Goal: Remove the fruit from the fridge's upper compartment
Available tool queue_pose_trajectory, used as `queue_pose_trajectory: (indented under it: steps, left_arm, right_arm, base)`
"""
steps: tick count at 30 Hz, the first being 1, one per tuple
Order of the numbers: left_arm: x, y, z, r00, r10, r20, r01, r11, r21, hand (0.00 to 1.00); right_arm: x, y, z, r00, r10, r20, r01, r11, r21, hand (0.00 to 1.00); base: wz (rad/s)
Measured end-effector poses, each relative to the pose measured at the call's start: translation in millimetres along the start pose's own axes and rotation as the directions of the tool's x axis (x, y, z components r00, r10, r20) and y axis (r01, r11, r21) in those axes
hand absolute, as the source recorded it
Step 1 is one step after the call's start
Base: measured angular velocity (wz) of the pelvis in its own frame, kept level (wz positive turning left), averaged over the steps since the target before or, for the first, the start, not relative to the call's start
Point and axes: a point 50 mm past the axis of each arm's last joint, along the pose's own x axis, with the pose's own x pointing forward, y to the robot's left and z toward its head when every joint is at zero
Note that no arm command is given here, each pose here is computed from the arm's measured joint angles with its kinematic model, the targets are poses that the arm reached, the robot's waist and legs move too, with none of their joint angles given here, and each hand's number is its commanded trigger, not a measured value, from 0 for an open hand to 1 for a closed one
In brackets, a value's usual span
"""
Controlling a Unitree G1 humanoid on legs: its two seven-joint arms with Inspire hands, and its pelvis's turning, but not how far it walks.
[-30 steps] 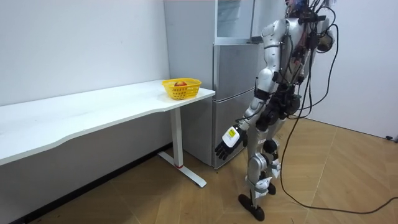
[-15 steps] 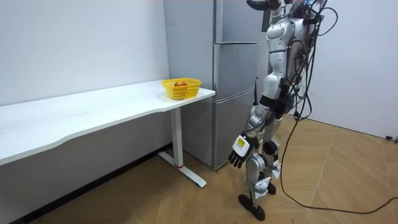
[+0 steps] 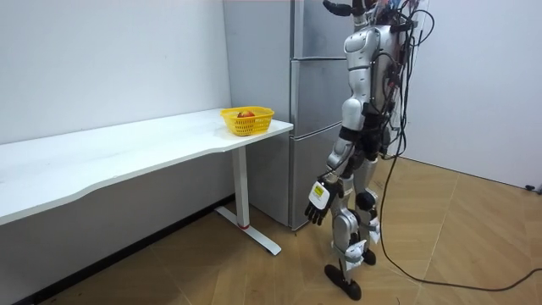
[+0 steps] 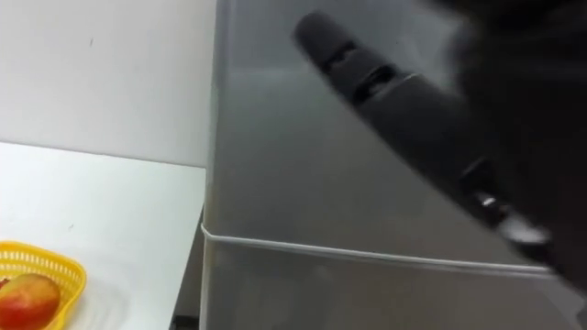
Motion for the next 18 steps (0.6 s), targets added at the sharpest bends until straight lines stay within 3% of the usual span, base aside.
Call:
queue_pose_trajectory:
  steps: [5, 11, 14, 18]
  left_arm:
    - [-1.6, -0.4, -7, 1.0, 0.0, -0.021, -0.001, 1.0, -0.001, 0.0]
    - [-3.0, -0.5, -14, 0.999, 0.018, -0.049, -0.018, 1.0, -0.015, 0.0]
    - [-3.3, 1.2, -17, 0.998, 0.027, -0.065, -0.03, 0.999, -0.037, 0.0]
    - [-3.5, 1.2, -18, 0.996, 0.036, -0.079, -0.04, 0.998, -0.053, 0.0]
  right_arm:
    - [-38, -9, -35, 0.981, 0.017, -0.193, -0.04, 0.992, -0.118, 0.0]
    - [-99, -33, -57, 0.88, 0.006, -0.476, -0.129, 0.965, -0.226, 0.0]
    - [-125, -47, -59, 0.808, -0.027, -0.588, -0.173, 0.944, -0.281, 0.0]
    - [-161, -70, -61, 0.63, -0.163, -0.759, -0.135, 0.94, -0.314, 0.0]
  base:
    - [0.05]
    - [0.03]
    - [-0.01]
    - [-0.1]
